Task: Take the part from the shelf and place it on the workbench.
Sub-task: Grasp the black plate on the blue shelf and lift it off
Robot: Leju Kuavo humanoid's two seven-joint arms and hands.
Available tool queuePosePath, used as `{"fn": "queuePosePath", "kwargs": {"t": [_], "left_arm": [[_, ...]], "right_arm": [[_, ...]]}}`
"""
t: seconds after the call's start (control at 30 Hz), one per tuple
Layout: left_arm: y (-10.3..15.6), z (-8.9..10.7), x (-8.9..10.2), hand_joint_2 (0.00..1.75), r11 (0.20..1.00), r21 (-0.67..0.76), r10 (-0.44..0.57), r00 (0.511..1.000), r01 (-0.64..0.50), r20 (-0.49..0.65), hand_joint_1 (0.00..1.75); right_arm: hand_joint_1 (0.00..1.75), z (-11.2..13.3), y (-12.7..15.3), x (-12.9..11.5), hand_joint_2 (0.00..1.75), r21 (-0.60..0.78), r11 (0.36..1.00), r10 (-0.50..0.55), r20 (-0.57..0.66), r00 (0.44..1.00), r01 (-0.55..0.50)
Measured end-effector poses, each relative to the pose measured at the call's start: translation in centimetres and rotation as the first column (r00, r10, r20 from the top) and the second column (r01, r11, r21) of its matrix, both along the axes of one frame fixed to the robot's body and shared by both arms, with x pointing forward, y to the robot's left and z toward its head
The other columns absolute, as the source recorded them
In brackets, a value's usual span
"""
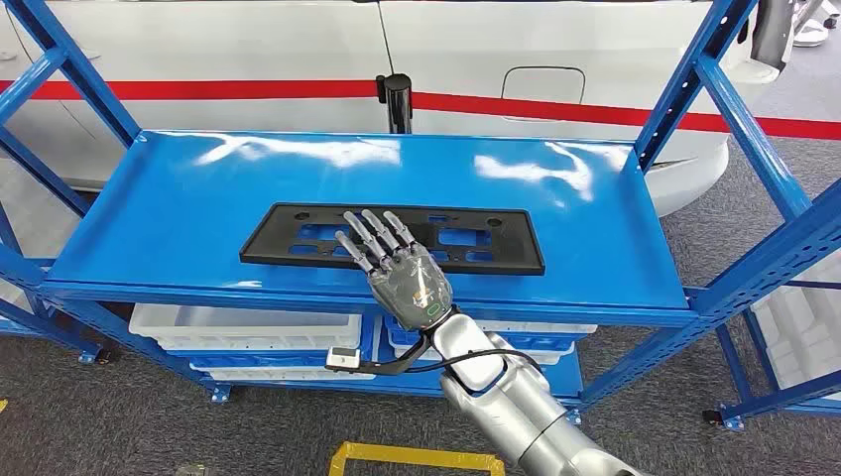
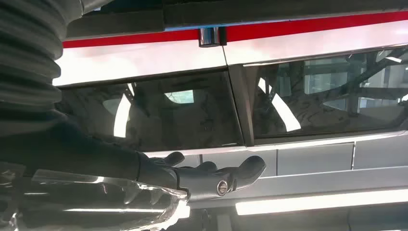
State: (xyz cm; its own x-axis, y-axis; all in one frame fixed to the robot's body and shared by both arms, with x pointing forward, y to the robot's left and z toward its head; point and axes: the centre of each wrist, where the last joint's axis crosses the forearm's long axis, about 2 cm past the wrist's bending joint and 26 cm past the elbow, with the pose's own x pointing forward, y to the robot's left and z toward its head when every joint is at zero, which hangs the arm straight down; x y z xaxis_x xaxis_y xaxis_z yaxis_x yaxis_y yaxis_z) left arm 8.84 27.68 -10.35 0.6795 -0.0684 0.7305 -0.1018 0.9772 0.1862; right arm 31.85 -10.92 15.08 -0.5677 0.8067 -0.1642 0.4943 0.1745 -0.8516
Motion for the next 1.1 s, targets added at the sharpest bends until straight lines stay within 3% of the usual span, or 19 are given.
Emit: {"fn": "queuePosePath", "kwargs": {"t": [0.7,1.1], "left_arm": [[0.1,0.0,-0.1,0.0,0.999,0.031,0.017,1.0,-0.016,-0.011,0.0],[-0.3,0.0,0.0,0.0,0.999,0.049,-0.005,1.0,0.006,-0.025,0.0]], "right_arm": [[0.0,-0.6,-0.1,0.6,1.75,-0.044,0.998,-0.043,-0.089,0.995,0.039],[0.0,0.0,0.0,6.1,1.75,-0.076,0.979,-0.199,-0.151,0.968,0.19]]}}
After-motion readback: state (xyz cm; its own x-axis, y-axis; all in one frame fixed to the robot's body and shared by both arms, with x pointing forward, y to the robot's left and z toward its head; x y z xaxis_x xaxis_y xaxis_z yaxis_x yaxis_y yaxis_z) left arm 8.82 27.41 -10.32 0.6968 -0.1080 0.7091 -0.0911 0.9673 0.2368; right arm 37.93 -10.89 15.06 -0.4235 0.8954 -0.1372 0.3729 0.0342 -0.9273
